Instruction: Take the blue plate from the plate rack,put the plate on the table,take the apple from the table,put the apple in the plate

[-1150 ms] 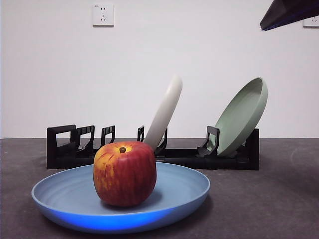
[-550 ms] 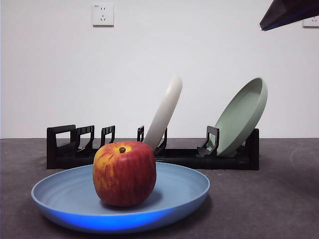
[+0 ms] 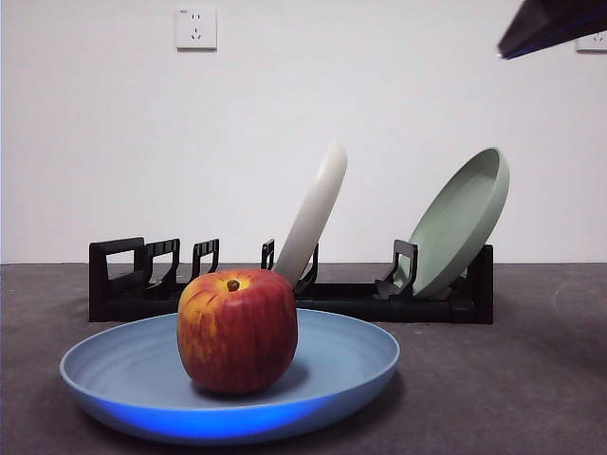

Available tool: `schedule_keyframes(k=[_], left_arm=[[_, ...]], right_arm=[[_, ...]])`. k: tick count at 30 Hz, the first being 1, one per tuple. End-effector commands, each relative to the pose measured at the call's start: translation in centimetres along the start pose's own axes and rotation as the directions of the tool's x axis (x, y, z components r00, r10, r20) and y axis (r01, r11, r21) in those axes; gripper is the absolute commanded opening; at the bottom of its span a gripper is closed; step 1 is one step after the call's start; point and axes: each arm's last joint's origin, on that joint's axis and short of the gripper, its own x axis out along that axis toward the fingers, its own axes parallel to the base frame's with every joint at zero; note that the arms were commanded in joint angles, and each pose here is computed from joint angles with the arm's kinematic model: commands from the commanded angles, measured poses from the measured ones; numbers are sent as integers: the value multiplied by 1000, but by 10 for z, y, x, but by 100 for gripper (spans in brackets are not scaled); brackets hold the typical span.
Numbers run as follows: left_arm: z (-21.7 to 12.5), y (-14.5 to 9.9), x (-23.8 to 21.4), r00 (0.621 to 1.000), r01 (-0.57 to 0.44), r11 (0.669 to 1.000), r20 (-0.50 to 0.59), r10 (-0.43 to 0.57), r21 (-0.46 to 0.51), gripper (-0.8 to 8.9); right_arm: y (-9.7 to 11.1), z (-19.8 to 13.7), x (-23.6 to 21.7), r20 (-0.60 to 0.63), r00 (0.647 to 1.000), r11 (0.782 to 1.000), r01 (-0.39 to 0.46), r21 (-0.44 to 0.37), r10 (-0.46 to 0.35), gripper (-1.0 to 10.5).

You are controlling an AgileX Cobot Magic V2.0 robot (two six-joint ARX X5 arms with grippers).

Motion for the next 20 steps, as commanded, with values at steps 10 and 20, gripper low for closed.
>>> schedule_keyframes(k=[10,20], left_arm=[[-4,1,1,1000,0,1000,-5,0,0,-1],[-4,1,1,1000,0,1000,-5,0,0,-1]], right_arm=[[-58,-50,-56,197,839,862,489,134,-507,0],[-67,-98,-34,365,770,850,504,155,-523,0]])
